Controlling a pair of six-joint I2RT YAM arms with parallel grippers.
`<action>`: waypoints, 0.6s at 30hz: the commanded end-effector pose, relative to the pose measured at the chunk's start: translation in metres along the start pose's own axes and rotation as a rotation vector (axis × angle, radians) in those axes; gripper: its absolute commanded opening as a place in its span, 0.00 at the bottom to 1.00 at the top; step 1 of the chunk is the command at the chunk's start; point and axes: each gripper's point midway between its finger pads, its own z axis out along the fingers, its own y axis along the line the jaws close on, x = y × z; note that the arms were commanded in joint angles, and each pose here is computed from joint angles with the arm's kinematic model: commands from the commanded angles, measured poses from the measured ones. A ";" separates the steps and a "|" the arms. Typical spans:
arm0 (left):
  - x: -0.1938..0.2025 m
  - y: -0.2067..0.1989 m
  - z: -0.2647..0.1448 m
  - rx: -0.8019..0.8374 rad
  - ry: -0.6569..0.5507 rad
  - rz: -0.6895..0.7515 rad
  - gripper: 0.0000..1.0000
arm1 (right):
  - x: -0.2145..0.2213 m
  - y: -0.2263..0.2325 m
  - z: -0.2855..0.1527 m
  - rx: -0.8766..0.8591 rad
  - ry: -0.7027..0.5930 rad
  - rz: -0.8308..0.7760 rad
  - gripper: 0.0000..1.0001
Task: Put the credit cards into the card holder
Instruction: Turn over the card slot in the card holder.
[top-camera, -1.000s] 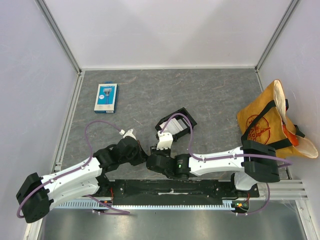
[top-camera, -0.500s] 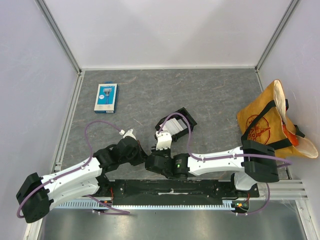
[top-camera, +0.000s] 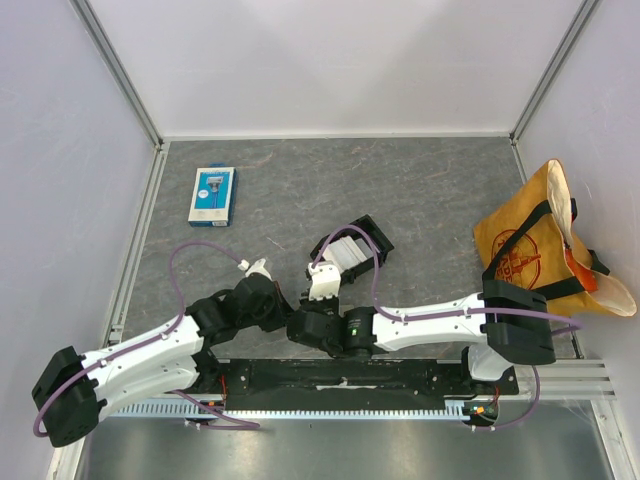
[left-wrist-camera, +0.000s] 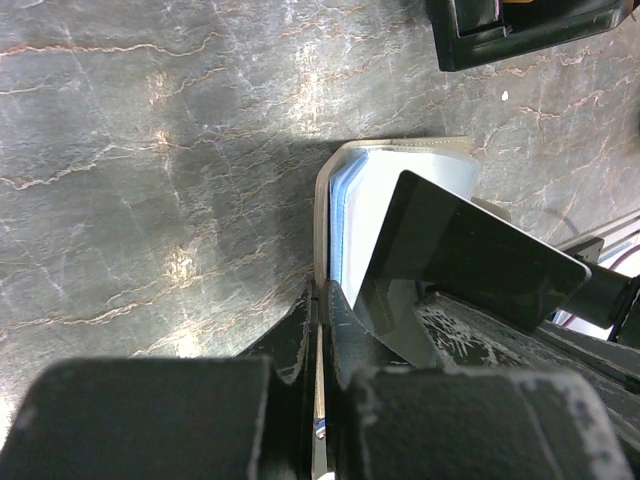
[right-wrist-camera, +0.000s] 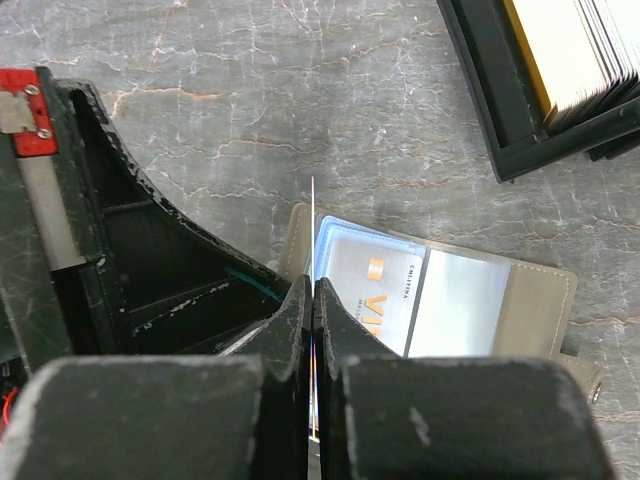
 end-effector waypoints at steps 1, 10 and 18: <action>-0.005 -0.010 -0.001 0.040 -0.024 -0.025 0.02 | -0.007 0.011 0.003 -0.001 -0.033 0.028 0.00; -0.005 -0.010 -0.001 0.041 -0.024 -0.032 0.02 | -0.013 0.016 0.000 -0.020 -0.041 0.053 0.00; -0.006 -0.011 -0.002 0.045 -0.031 -0.036 0.02 | -0.025 0.016 -0.006 -0.030 -0.069 0.092 0.00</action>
